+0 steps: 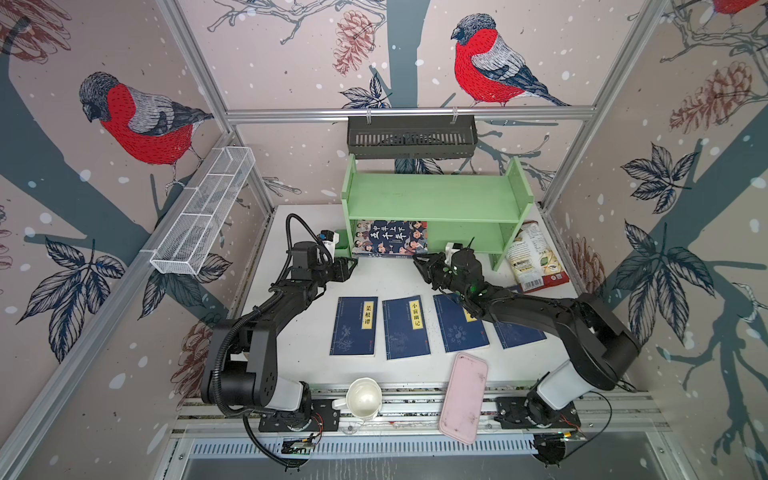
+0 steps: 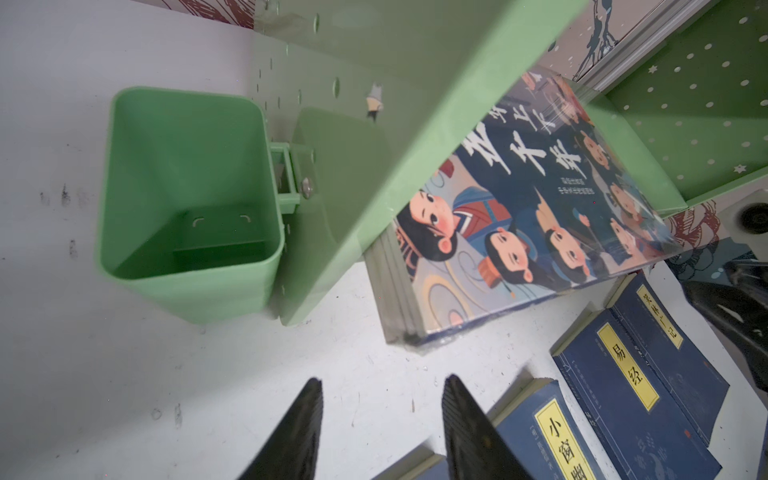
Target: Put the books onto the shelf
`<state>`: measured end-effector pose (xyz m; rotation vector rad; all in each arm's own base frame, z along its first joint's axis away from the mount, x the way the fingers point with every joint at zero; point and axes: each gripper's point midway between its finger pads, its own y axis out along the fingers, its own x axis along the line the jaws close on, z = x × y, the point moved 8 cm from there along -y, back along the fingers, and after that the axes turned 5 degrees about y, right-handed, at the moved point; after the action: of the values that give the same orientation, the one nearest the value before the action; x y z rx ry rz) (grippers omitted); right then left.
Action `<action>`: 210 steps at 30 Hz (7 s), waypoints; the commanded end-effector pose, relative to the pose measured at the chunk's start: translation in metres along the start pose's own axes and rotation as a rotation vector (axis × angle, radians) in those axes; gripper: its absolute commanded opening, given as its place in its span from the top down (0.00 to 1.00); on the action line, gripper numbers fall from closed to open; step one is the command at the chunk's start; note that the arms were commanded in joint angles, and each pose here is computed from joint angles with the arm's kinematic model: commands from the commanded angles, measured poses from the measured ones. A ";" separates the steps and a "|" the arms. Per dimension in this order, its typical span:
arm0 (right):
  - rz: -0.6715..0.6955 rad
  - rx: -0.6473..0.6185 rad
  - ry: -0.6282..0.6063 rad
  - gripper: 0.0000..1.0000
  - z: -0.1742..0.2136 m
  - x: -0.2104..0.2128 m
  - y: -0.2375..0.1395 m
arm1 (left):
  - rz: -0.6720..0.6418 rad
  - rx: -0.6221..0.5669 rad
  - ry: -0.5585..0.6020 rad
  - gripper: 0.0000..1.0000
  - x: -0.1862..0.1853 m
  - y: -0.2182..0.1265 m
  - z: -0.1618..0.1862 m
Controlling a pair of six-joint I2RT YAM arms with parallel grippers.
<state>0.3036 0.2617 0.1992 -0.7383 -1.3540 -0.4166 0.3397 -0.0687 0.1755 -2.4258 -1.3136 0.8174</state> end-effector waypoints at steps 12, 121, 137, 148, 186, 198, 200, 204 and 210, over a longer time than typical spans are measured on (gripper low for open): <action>-0.061 0.006 -0.002 0.80 -0.008 0.006 0.014 | -0.021 -0.064 0.042 0.52 0.007 0.011 -0.018; 0.021 0.034 -0.085 0.83 -0.033 0.004 0.044 | -0.014 -0.095 -0.032 0.52 0.016 0.028 -0.034; 0.057 0.056 -0.167 0.72 -0.018 0.004 0.022 | -0.015 0.006 -0.018 0.52 0.003 0.000 -0.019; 0.335 0.264 -0.557 0.35 0.040 -0.003 -0.017 | 0.035 0.271 -0.178 0.47 -0.009 -0.046 -0.010; 0.417 0.766 -0.566 0.35 0.127 -0.076 0.038 | -0.108 0.536 -0.606 0.32 0.024 -0.038 0.087; 0.454 0.821 -0.545 0.36 0.137 -0.089 0.060 | -0.108 0.504 -0.640 0.28 0.017 -0.045 0.109; 0.471 0.822 -0.541 0.37 0.137 -0.093 0.062 | -0.111 0.512 -0.647 0.27 0.018 -0.044 0.111; 0.501 0.829 -0.541 0.38 0.137 -0.099 0.066 | -0.107 0.536 -0.668 0.24 0.018 -0.042 0.118; 0.472 0.832 -0.523 0.39 0.138 -0.100 0.071 | -0.066 0.579 -0.718 0.28 0.018 -0.035 0.134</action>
<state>0.2317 0.3910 0.0949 -0.4431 -1.6057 0.7392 0.2537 -0.0387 0.0922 -1.7669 -1.1286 1.8132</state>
